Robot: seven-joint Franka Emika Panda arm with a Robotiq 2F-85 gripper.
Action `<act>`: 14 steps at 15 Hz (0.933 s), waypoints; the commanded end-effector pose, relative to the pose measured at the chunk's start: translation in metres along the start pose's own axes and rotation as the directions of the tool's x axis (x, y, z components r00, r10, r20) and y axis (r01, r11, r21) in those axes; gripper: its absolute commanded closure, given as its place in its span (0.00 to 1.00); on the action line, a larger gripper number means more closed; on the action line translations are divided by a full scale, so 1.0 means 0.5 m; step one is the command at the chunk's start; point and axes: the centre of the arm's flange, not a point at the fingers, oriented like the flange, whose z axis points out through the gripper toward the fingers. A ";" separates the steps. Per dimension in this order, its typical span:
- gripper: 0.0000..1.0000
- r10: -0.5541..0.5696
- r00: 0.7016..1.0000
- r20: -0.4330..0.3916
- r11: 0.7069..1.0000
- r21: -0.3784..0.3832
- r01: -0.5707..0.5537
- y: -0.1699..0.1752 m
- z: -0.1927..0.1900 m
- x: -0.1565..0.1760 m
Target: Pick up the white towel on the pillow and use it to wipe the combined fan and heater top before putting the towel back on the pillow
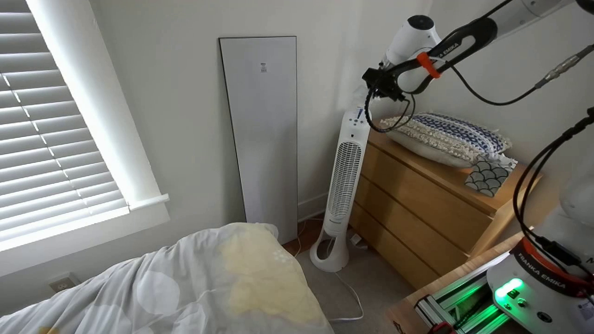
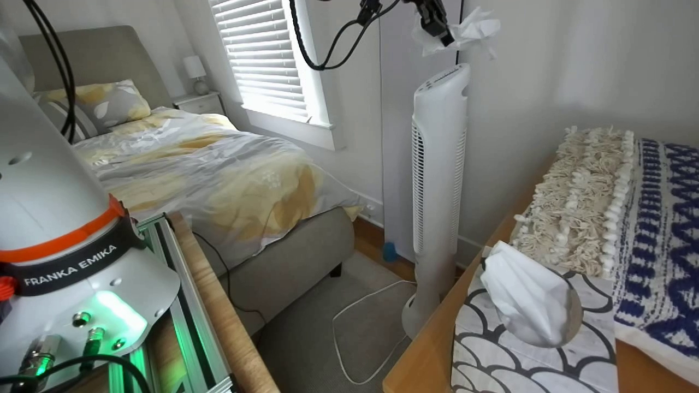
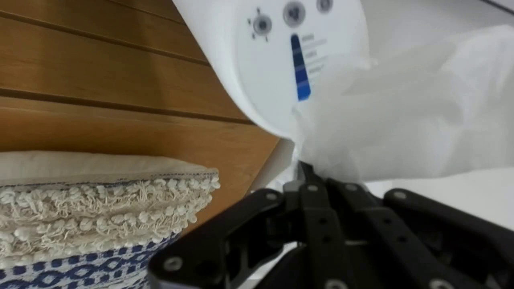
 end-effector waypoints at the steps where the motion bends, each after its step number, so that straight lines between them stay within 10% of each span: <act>1: 0.99 0.170 0.984 -0.043 0.985 0.018 -0.169 0.059 -0.063 0.117; 14: 0.99 0.584 0.777 -0.234 0.776 -0.122 -0.619 0.344 0.138 0.391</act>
